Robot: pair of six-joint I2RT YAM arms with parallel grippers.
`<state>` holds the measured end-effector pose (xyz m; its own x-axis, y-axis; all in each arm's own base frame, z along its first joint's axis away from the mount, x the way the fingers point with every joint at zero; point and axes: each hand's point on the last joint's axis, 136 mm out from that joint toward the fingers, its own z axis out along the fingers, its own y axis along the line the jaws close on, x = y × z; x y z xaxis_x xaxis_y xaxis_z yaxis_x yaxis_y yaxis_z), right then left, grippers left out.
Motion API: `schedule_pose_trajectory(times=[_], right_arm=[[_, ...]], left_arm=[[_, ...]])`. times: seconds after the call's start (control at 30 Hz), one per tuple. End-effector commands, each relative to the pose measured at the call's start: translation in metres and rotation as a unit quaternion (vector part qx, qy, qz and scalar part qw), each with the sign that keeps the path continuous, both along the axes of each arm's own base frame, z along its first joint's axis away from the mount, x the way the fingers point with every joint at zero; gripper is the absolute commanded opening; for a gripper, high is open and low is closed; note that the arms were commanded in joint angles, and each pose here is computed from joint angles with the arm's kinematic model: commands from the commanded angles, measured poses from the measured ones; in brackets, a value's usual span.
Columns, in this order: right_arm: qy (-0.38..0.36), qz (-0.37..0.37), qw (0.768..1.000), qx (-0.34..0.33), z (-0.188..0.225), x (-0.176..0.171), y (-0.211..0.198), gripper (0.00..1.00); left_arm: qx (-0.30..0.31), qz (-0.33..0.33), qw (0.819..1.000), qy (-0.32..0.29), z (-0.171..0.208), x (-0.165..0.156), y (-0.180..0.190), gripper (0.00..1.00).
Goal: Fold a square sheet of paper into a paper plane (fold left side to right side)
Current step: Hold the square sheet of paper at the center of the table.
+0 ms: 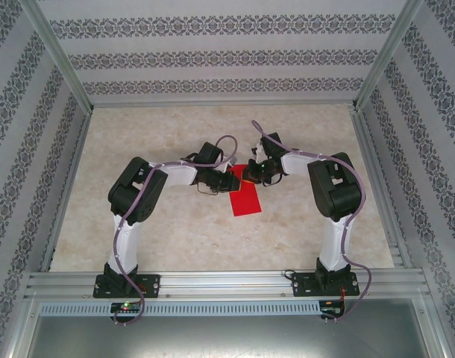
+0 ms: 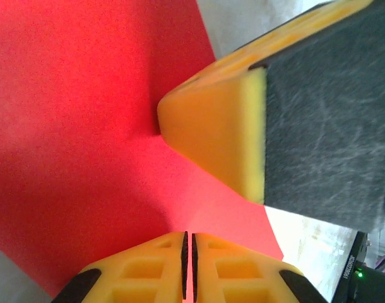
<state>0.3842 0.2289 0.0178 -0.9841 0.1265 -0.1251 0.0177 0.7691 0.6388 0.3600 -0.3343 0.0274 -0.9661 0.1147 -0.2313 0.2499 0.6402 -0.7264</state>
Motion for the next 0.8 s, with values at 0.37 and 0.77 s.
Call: schedule_pose_trajectory(times=[0.37, 0.77], right_arm=[[-0.083, -0.018, 0.996, 0.007, 0.074, 0.008, -0.008, 0.19], [0.015, 0.021, 0.999, -0.03, 0.021, -0.091, -0.019, 0.04]], left_arm=[[0.06, -0.005, 0.998, 0.023, -0.034, -0.026, 0.009, 0.14], [0.066, -0.007, 0.998, 0.014, -0.026, -0.025, 0.007, 0.14]])
